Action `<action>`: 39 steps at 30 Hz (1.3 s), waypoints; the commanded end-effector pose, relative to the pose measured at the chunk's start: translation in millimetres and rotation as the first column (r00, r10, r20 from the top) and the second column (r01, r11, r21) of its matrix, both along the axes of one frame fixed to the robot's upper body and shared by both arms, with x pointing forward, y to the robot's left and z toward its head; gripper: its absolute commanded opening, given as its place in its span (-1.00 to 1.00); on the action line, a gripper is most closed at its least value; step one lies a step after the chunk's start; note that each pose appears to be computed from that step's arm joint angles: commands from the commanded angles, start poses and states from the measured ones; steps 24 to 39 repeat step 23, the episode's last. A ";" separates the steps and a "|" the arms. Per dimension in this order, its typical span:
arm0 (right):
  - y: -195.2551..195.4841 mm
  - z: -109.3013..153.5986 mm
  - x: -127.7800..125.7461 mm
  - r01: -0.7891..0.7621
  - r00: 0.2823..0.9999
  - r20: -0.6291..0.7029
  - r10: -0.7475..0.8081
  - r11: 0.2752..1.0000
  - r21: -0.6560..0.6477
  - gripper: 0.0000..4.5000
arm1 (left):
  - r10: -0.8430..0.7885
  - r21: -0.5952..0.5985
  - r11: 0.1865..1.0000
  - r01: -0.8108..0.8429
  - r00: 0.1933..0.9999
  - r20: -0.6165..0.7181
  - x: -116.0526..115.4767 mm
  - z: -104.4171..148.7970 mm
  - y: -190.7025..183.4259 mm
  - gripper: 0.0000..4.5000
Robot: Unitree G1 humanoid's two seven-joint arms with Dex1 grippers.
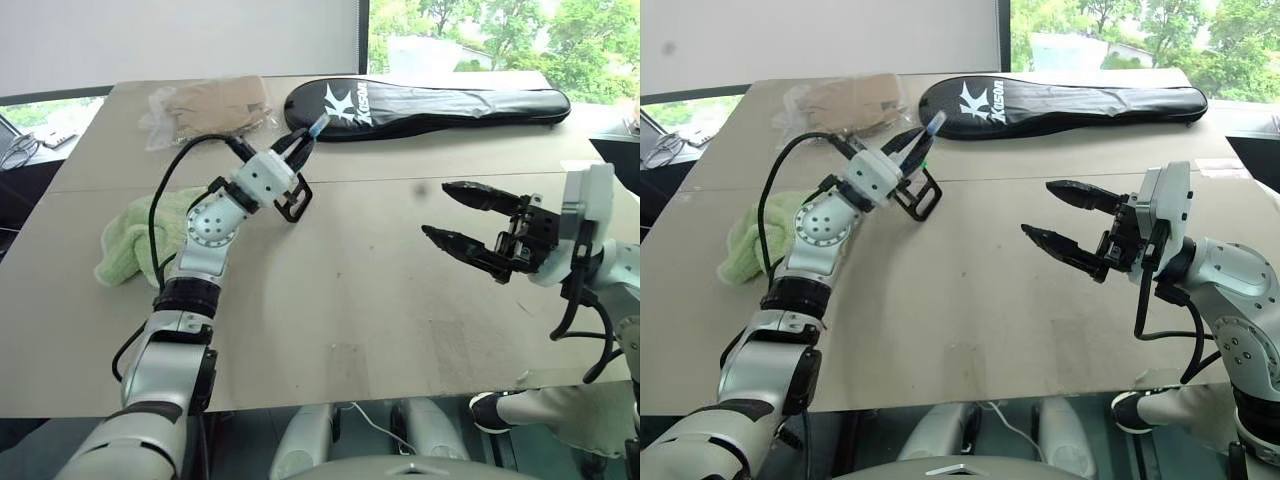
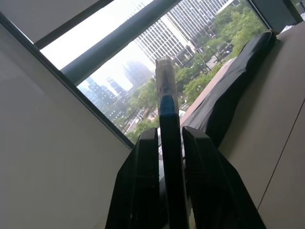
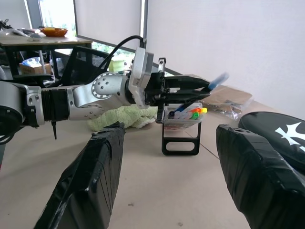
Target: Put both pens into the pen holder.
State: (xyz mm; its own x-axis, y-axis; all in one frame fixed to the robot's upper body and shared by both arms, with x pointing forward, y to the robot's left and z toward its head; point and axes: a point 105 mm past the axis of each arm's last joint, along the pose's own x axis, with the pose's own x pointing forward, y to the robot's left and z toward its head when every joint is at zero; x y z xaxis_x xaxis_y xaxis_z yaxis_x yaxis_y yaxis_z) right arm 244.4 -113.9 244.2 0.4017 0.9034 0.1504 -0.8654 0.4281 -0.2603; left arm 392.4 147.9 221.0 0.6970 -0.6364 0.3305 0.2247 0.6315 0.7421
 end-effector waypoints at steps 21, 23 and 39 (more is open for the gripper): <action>-77.8 -79.1 10.3 0.313 0.906 -0.184 -0.382 0.896 -0.315 0.45 | -0.218 -0.325 0.944 -0.053 0.641 -0.736 -138.0 -67.4 14.4 0.86; -83.2 -81.9 10.3 0.337 0.896 -0.177 -0.407 0.883 -0.326 0.45 | -0.192 -0.316 0.944 -0.093 0.623 -0.758 -143.4 -73.3 20.3 0.86; -83.2 -81.9 10.3 0.337 0.896 -0.177 -0.407 0.883 -0.326 0.45 | -0.192 -0.316 0.944 -0.093 0.623 -0.758 -143.4 -73.3 20.3 0.86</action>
